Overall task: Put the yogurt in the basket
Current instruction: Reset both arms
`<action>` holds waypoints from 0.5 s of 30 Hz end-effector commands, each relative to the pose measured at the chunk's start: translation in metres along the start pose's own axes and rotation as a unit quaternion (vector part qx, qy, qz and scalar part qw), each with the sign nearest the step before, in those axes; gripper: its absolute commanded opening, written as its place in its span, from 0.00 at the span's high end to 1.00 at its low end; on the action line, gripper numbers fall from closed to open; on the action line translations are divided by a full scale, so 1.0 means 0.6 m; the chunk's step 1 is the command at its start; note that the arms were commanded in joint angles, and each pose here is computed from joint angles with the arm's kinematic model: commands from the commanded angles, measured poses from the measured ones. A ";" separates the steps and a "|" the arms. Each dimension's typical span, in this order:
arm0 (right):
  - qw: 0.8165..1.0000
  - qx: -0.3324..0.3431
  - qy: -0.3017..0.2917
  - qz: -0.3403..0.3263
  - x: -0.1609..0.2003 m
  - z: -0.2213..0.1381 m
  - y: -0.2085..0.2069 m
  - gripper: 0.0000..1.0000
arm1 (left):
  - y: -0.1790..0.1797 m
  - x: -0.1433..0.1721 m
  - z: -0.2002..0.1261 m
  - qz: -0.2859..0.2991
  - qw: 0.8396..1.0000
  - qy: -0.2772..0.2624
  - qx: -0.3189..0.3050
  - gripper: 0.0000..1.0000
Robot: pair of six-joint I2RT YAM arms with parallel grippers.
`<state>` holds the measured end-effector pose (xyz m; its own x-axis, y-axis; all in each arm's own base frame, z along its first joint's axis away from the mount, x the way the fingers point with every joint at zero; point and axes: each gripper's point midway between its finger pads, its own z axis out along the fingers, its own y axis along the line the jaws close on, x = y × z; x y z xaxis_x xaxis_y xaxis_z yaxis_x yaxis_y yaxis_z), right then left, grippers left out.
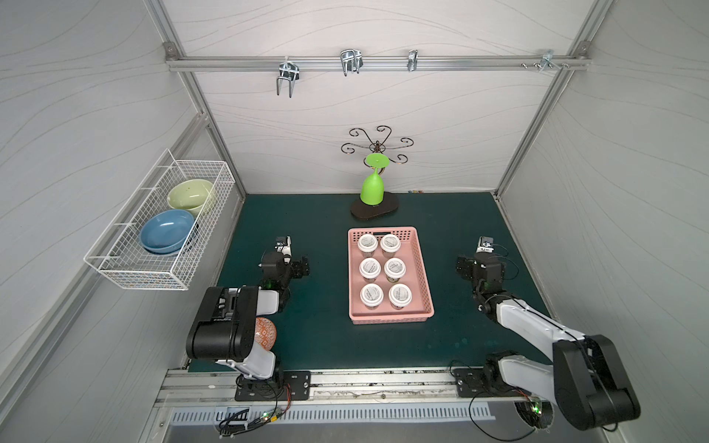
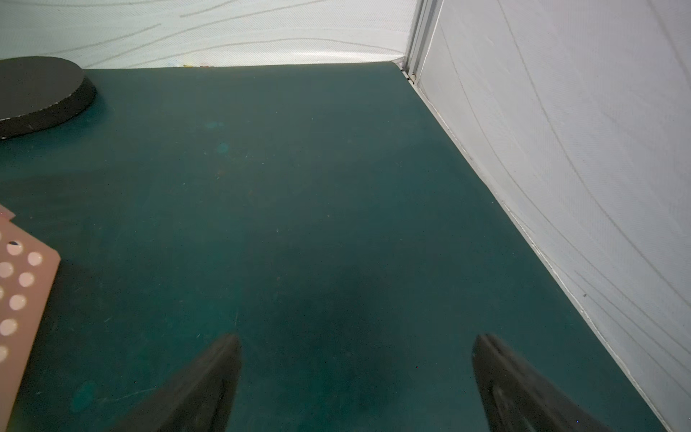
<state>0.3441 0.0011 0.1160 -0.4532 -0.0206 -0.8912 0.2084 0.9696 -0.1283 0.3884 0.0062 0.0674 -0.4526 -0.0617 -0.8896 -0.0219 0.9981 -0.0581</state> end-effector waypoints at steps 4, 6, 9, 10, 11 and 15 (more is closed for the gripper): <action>0.999 -0.015 -0.049 0.005 -0.028 0.017 0.014 0.01 | 0.023 -0.044 0.002 -0.019 0.998 -0.044 -0.036 0.01; 0.999 -0.018 -0.049 0.001 -0.023 0.023 0.017 0.01 | 0.024 -0.043 0.002 -0.019 0.998 -0.043 -0.036 0.01; 0.999 -0.028 -0.043 -0.009 -0.020 0.035 0.028 0.01 | 0.024 -0.044 0.002 -0.019 0.998 -0.045 -0.036 0.01; 0.998 -0.037 -0.043 -0.014 -0.020 0.039 0.034 0.01 | 0.024 -0.044 0.002 -0.019 0.998 -0.045 -0.036 0.01; 0.998 -0.046 -0.044 -0.014 -0.022 0.040 0.040 0.01 | 0.024 -0.043 0.002 -0.019 0.998 -0.044 -0.036 0.01; 0.997 -0.067 -0.047 -0.013 -0.022 0.038 0.052 0.01 | 0.024 -0.044 0.002 -0.019 0.998 -0.045 -0.036 0.01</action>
<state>0.3674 0.0182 0.0975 -0.4338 -0.0652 -0.8987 0.1123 0.9857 -0.1257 0.3891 0.0173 0.0693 -0.4406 -0.0880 -0.8934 -0.0889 0.9946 -0.0541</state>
